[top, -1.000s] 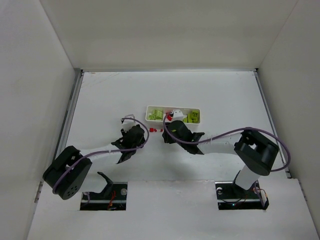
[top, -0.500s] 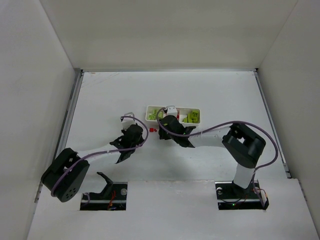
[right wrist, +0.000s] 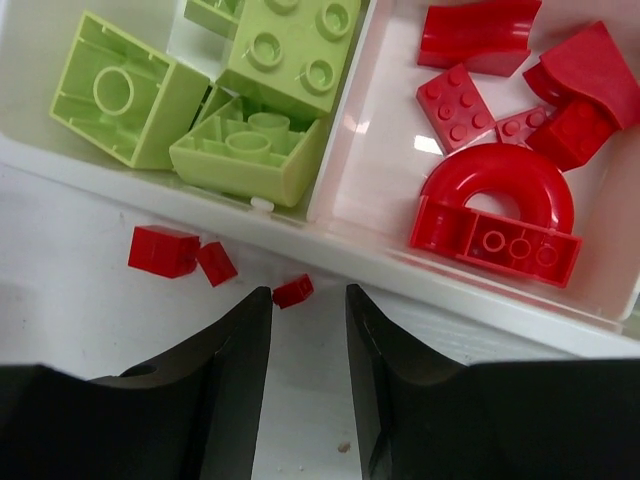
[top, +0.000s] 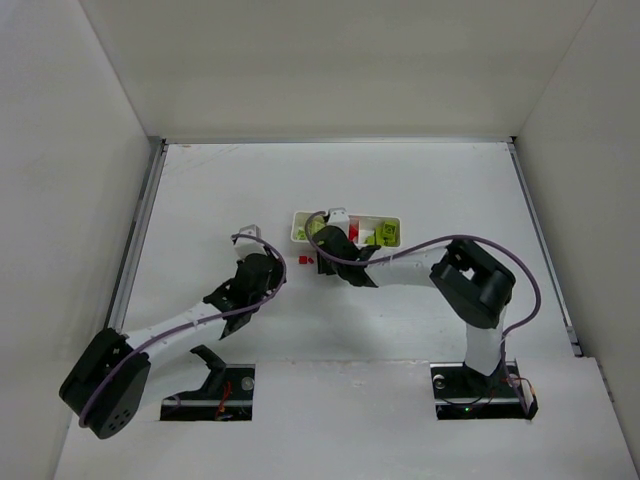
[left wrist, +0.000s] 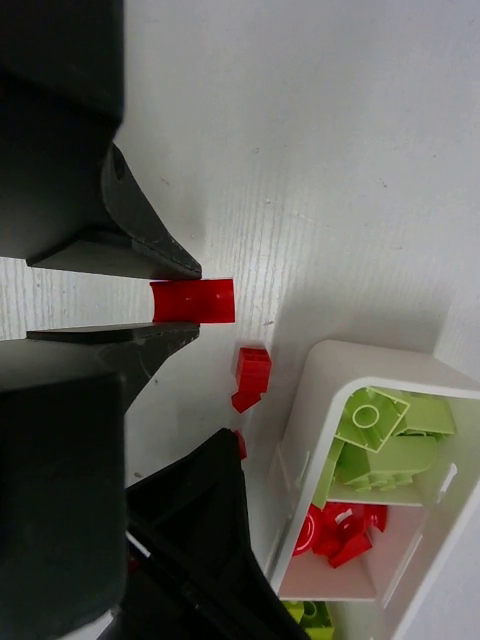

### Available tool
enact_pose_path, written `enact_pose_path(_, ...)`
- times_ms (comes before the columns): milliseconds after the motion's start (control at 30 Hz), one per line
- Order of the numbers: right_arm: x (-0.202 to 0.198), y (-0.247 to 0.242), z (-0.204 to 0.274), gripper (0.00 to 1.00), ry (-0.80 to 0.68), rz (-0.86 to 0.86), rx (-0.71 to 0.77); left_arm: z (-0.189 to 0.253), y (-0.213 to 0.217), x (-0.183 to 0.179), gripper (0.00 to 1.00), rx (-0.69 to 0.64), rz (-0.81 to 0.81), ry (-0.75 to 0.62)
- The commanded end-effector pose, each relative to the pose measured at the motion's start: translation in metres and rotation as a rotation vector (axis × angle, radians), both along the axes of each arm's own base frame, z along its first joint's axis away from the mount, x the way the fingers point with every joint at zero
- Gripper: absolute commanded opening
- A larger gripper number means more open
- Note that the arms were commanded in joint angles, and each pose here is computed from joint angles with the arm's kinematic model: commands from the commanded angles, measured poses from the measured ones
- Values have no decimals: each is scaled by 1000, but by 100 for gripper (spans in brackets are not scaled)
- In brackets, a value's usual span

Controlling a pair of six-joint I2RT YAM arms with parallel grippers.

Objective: Sort the legos into containers by color

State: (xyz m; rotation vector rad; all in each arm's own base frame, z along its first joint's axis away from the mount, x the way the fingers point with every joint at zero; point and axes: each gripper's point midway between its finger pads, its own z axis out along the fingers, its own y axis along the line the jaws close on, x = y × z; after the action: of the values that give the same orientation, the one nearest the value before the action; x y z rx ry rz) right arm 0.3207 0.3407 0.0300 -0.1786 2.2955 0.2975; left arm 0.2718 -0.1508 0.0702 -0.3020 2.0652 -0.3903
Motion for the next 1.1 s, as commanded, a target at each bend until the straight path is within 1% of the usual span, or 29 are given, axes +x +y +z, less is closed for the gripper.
enact_pose_path(0,11,3,8,40,-33,-27,-18,11,-3,0,17,-64,-6,-32)
enact_pose_path(200,10,7,3,32,-37,-25,-47,4,-3,-4,17,-89,-22,-12)
enact_pose_path(300,9,9,4,26,-43,-18,-50,3,-4,-4,17,-102,-26,-8)
enact_pose_path(367,5,11,7,21,-48,-9,-49,4,-4,-4,17,-105,-24,-10)
enact_pose_path(433,-3,13,12,20,-49,1,-36,7,-5,-3,17,-112,-27,-17)
enact_pose_path(533,-17,18,35,19,-74,27,5,12,-7,-3,17,-122,-30,-26)
enact_pose_path(700,-23,14,100,19,-160,37,118,22,-17,-3,17,-135,-56,-25)
enact_pose_path(767,-10,0,116,20,-193,10,129,28,-20,-3,17,-144,-61,-35)
enact_pose_path(867,17,-24,124,20,-216,-50,130,37,-26,-3,17,-157,-71,-44)
enact_pose_path(1000,45,-42,115,20,-228,-100,109,47,-35,-2,17,-170,-81,-61)
enact_pose_path(1067,53,-44,110,21,-221,-104,108,52,-41,0,17,-170,-86,-63)
